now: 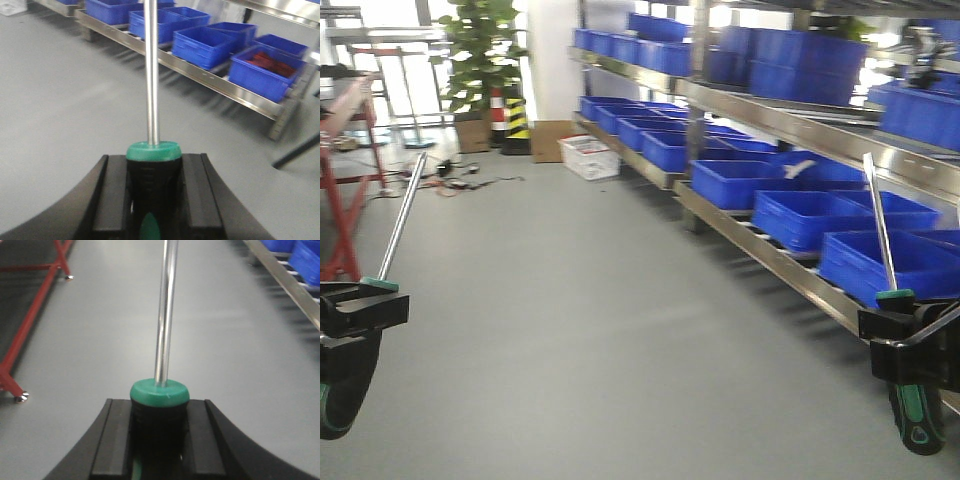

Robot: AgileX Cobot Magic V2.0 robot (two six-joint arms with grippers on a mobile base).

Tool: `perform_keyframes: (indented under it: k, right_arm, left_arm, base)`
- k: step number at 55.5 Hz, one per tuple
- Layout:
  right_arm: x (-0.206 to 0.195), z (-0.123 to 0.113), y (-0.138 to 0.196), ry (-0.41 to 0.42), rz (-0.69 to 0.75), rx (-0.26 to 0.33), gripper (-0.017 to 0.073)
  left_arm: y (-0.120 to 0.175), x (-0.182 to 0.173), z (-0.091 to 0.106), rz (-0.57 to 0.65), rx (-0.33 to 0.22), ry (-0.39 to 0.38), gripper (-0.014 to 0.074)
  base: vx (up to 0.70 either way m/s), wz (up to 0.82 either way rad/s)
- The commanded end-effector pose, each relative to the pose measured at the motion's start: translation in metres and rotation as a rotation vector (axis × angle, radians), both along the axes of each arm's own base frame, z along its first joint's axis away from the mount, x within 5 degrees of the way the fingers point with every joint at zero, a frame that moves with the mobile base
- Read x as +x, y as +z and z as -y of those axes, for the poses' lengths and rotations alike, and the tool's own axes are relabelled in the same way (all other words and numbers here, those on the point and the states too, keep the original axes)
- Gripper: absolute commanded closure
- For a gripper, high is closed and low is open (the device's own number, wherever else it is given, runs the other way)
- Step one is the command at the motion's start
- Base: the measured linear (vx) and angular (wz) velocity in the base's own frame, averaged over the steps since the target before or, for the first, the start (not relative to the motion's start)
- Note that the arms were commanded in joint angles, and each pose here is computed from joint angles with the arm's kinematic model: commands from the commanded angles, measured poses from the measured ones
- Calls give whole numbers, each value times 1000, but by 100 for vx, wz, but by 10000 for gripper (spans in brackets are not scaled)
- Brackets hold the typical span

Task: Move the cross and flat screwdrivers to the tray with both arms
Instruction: 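Hold both screwdrivers while driving along the shelves to the tray station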

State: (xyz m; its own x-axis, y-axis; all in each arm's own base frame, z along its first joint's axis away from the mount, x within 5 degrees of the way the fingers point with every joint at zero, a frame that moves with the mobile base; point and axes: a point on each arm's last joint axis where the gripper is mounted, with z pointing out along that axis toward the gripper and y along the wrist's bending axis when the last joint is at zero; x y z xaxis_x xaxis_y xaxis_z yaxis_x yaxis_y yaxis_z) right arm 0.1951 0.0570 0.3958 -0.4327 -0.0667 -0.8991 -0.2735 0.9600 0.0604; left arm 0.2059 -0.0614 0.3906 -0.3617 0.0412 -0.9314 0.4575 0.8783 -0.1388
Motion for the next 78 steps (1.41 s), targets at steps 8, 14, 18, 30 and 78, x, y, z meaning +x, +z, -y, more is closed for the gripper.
perform_keyframes:
  k: [8,14,18,30,78]
  right_arm:
    - [-1,2,21,-6,134,29,567]
    - [-1,2,21,-6,134,29,567]
    - [-1,2,21,-6,134,29,567]
    - [-1,2,21,-6,134,29,567]
    - [-1,2,21,-6,134,29,567]
  left_arm:
    - [19,-4,-2,87,-59,35,591]
    - [19,-4,-2,87,-59,35,591]
    - [19,-4,-2,87,-59,35,591]
    - [19,-4,-2,87,-59,35,591]
    - [19,-4,-2,87,-59,35,591]
  base:
    - [52,53]
    - [53,46]
    - [54,41]
    - [55,31]
    - [57,12]
